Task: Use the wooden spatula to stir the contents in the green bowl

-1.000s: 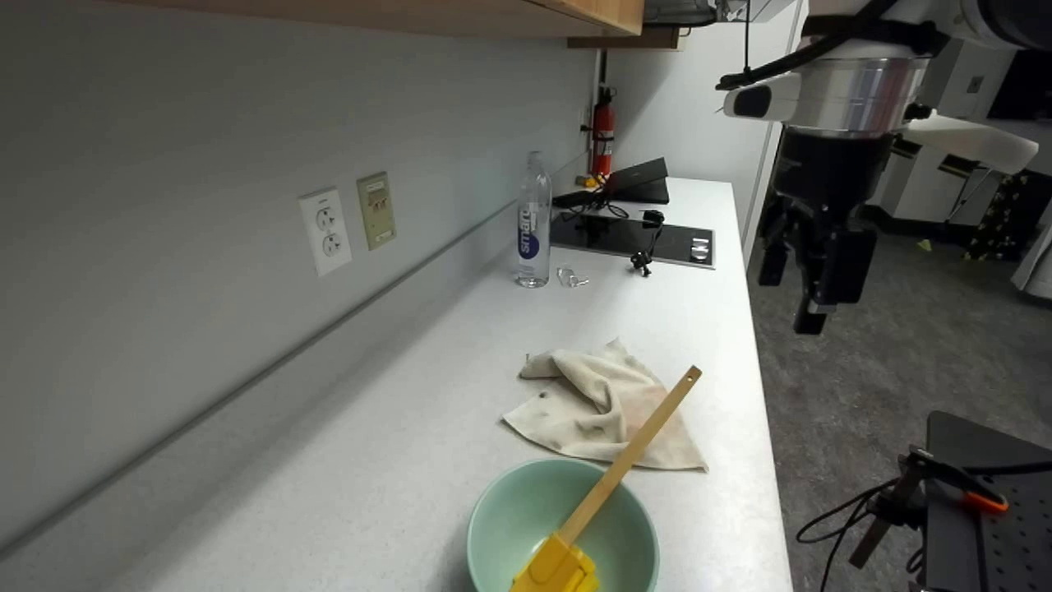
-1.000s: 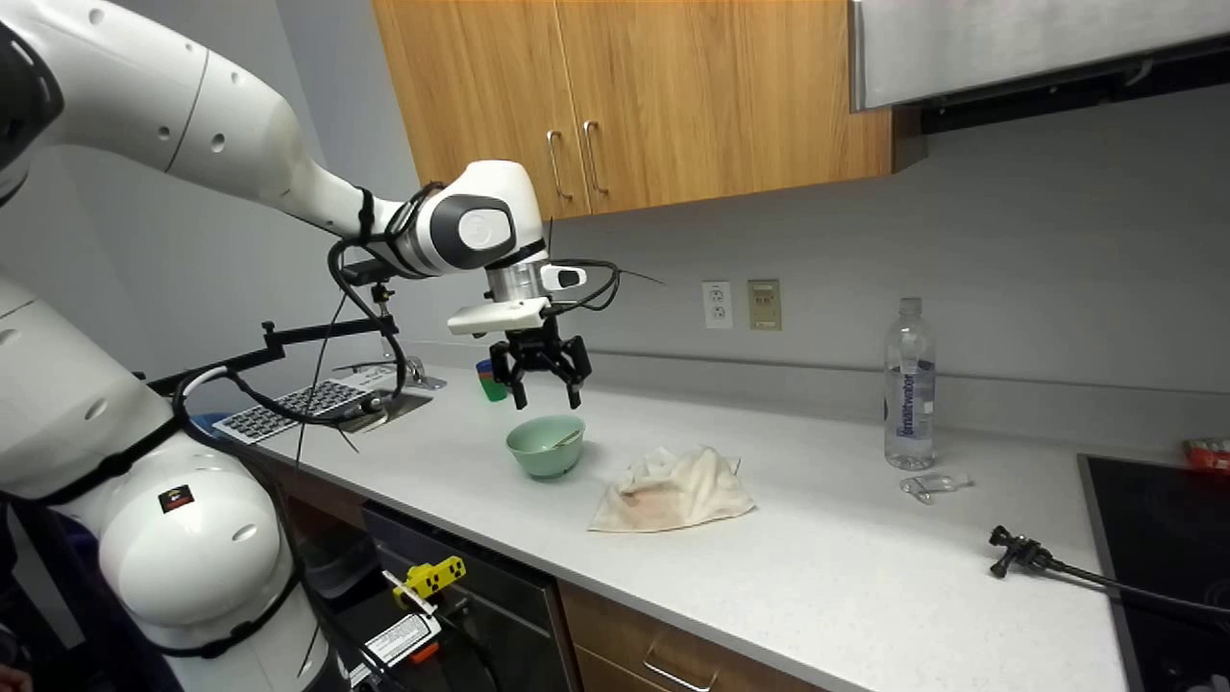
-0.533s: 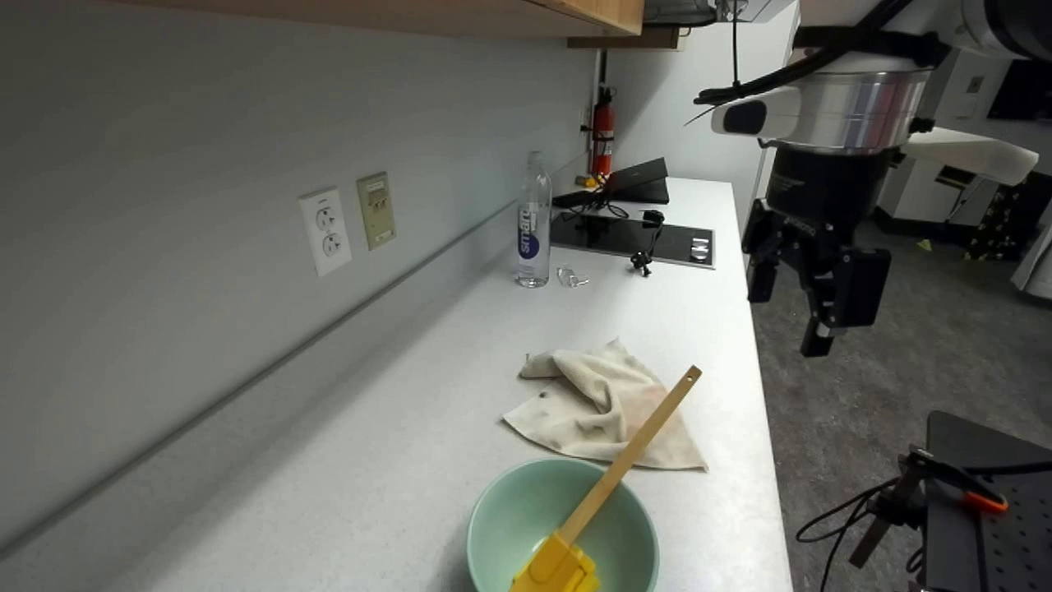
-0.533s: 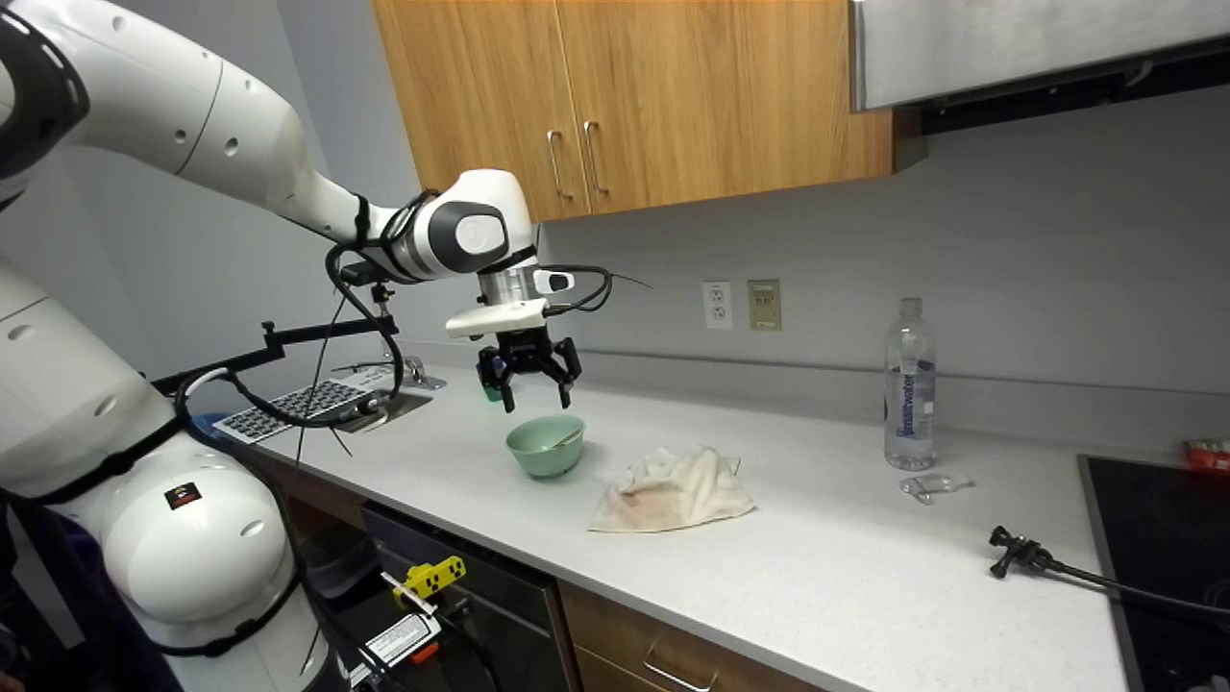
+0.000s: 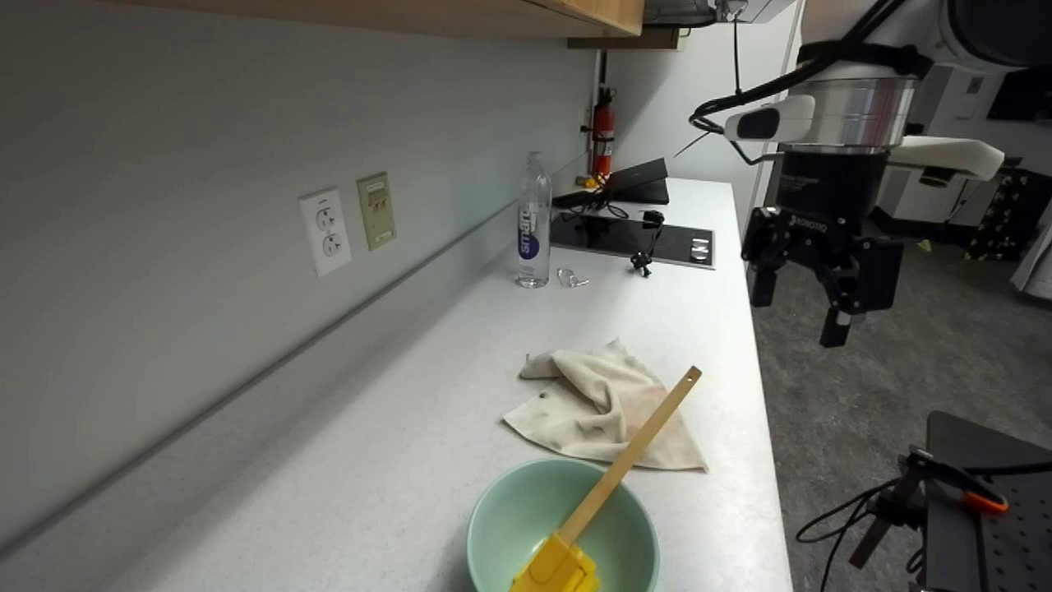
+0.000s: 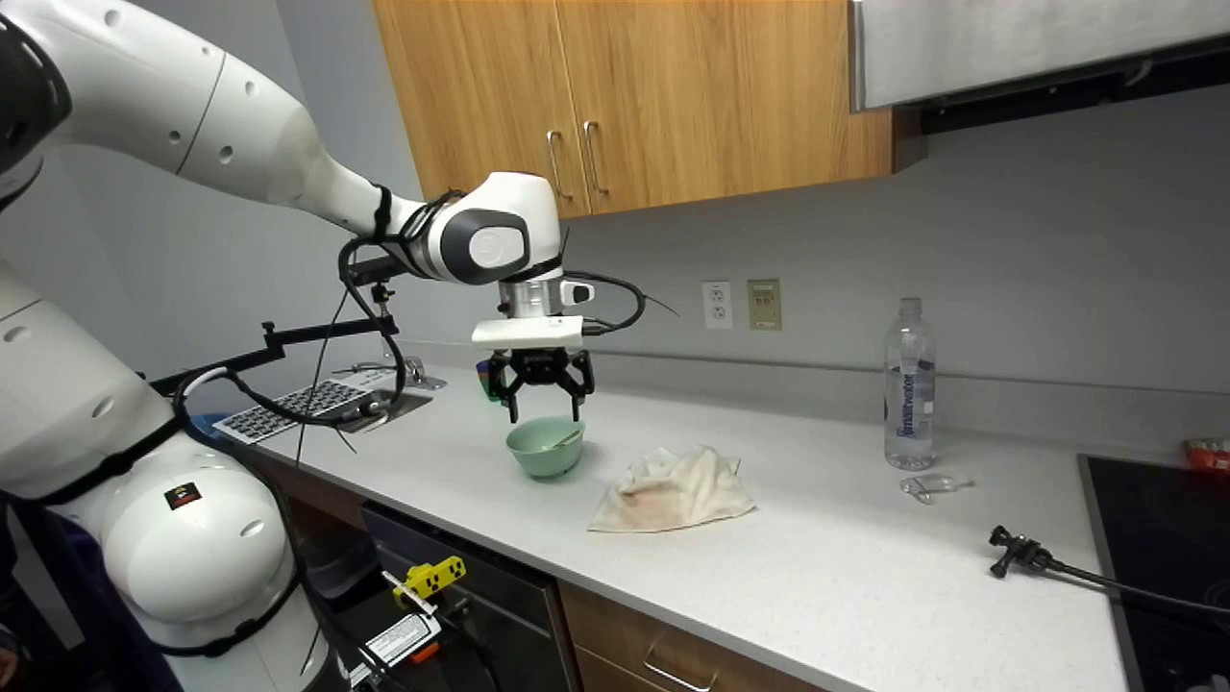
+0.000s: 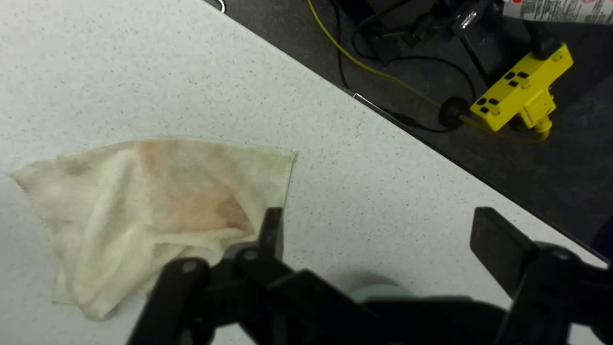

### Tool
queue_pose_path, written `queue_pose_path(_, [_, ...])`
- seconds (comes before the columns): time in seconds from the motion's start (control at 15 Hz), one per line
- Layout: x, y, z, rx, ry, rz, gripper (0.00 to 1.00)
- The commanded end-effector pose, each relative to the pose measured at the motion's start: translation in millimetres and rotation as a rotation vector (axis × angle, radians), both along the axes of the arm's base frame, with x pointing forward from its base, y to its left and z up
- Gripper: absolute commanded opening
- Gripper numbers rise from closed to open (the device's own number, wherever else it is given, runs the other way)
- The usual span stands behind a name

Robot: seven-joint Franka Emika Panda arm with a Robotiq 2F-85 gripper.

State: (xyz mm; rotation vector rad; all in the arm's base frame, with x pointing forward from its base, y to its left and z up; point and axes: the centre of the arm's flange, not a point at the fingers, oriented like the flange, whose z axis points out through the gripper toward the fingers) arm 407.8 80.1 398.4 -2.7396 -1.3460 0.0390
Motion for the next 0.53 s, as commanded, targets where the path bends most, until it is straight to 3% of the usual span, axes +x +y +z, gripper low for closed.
queue_pose_path(0.0, [4.3, -29.1, -2.2, 0.124, 0.020, 0.094, 1.00])
queue_pose_path(0.07, [9.3, -31.7, -3.8, 0.152, 0.028, 0.070, 1.00])
queue_pose_path(0.13, [3.9, -24.2, -3.2, 0.094, 0.006, 0.055, 1.00])
queue_pose_path(0.47, [5.7, -29.2, -6.9, 0.125, 0.013, 0.056, 1.00])
